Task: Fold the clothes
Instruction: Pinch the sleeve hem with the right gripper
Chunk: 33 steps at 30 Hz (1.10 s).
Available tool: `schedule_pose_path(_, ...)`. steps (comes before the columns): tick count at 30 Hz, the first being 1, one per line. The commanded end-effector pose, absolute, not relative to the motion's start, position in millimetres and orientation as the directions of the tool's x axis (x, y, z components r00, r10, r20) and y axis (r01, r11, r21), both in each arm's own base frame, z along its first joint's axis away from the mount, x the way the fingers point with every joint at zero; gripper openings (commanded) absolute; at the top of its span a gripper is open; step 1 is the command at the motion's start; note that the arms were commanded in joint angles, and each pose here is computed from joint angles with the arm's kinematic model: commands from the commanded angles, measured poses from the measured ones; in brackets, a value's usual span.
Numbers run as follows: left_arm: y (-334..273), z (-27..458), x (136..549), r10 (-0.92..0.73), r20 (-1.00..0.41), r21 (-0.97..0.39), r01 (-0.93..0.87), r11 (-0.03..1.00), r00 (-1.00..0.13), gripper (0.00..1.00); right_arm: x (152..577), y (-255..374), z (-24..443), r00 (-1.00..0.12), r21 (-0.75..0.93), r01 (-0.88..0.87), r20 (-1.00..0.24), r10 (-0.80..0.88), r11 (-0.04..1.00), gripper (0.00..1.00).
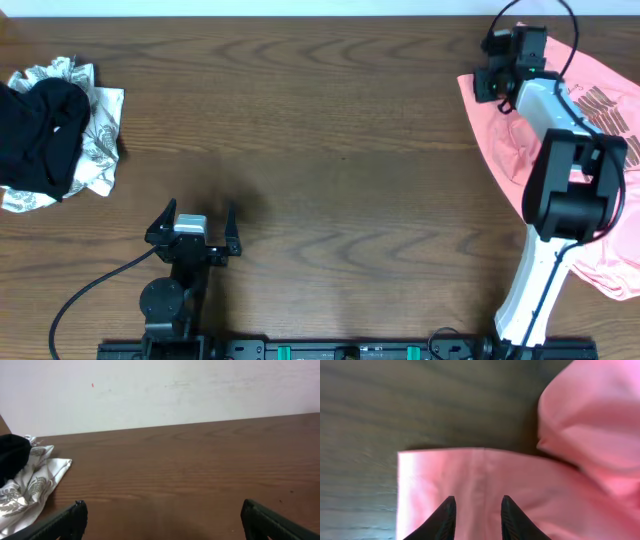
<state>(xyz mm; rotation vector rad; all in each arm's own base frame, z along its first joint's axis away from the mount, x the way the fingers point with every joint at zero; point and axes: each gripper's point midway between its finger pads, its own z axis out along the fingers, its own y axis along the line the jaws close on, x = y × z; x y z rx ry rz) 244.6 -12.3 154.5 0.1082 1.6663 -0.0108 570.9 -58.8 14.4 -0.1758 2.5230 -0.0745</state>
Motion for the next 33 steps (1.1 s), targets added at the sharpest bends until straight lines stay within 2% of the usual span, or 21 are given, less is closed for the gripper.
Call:
schedule_pose_path(1,-13,139,244,0.07,-0.988,0.058,0.086,0.995,-0.138,0.98,571,-64,0,-0.823,-0.075,-0.082,-0.558,-0.11,0.994,0.29)
schedule_pose_path(6,-13,139,244,0.07,-0.988,0.058,0.086,0.995,-0.138,0.98,571,-66,-4,-0.824,-0.068,-0.07,-0.559,-0.097,0.995,0.29)
schedule_pose_path(8,-13,139,244,0.07,-0.988,0.058,0.086,0.995,-0.138,0.98,572,-66,-4,-0.823,-0.069,-0.07,-0.559,-0.097,0.995,0.18)
schedule_pose_path(10,-13,139,244,0.07,-0.988,0.058,0.086,0.995,-0.138,0.98,572,-66,-4,-0.822,-0.069,-0.07,-0.562,-0.097,0.995,0.02)
schedule_pose_path(11,-13,139,244,0.07,-0.988,0.058,0.086,0.995,-0.138,0.98,572,-66,-4,-0.821,-0.069,-0.07,-0.562,-0.097,0.995,0.01)
schedule_pose_path(21,-13,139,244,0.07,-0.988,0.058,0.086,0.995,-0.138,0.98,574,-62,1,-0.814,-0.052,-0.083,-0.573,-0.098,0.995,0.01)
schedule_pose_path(33,-13,139,244,0.07,-0.988,0.058,0.086,0.995,-0.138,0.98,580,-52,72,-0.745,-0.064,-0.099,-0.657,-0.116,0.993,0.01)
